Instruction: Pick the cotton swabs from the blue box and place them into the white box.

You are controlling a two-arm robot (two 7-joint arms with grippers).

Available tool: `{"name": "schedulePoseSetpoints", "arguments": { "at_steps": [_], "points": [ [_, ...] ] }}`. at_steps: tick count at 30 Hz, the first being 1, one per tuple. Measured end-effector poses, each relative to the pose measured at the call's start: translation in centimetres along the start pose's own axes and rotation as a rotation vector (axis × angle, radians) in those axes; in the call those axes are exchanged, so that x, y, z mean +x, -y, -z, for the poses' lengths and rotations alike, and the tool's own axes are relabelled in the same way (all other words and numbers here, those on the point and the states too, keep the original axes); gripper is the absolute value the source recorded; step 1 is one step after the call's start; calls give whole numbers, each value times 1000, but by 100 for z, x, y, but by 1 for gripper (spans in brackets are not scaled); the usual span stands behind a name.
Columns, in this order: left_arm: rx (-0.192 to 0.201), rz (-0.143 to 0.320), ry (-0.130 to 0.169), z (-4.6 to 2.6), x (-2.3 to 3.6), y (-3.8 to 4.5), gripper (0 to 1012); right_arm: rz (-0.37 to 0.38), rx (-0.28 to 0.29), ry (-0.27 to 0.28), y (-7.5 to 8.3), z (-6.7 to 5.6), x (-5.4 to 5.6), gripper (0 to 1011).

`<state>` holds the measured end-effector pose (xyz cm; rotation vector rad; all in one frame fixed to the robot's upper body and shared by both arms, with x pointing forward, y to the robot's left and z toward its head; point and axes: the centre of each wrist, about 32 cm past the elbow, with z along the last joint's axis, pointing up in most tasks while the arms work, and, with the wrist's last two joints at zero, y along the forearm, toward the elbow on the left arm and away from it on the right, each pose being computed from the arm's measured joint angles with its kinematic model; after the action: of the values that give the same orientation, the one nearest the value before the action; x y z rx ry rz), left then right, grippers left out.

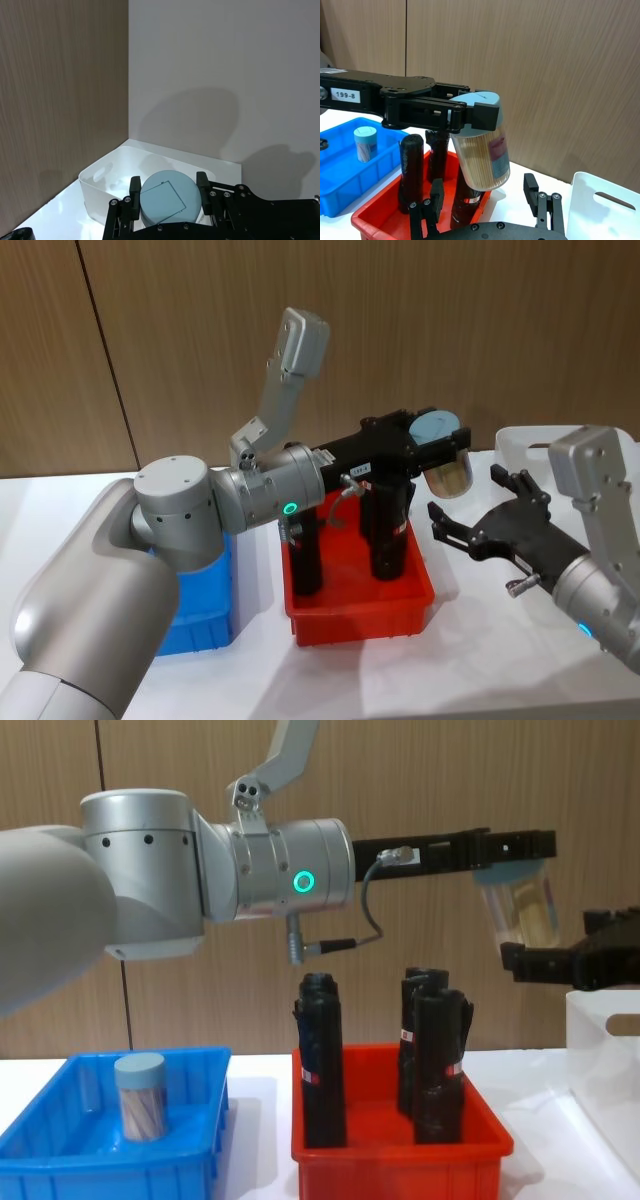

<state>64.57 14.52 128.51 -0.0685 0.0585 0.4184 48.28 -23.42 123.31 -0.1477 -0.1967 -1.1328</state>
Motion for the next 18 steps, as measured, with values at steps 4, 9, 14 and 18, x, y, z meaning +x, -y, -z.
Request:
{"name": "schedulePoseSetpoints", "arguments": {
  "at_steps": [4,9,14,18],
  "points": [
    [0,0,0,0,1,0,674,-1,-4,2,-45,-9,21,1002],
    [0,0,0,0,1,0,674,-1,-6,5,-103,-21,48,1002],
    [0,0,0,0,1,0,674,-1,-9,8,-162,-28,77,1002],
    [0,0,0,0,1,0,674,-1,-11,11,-215,-31,101,1002]
  ]
}}
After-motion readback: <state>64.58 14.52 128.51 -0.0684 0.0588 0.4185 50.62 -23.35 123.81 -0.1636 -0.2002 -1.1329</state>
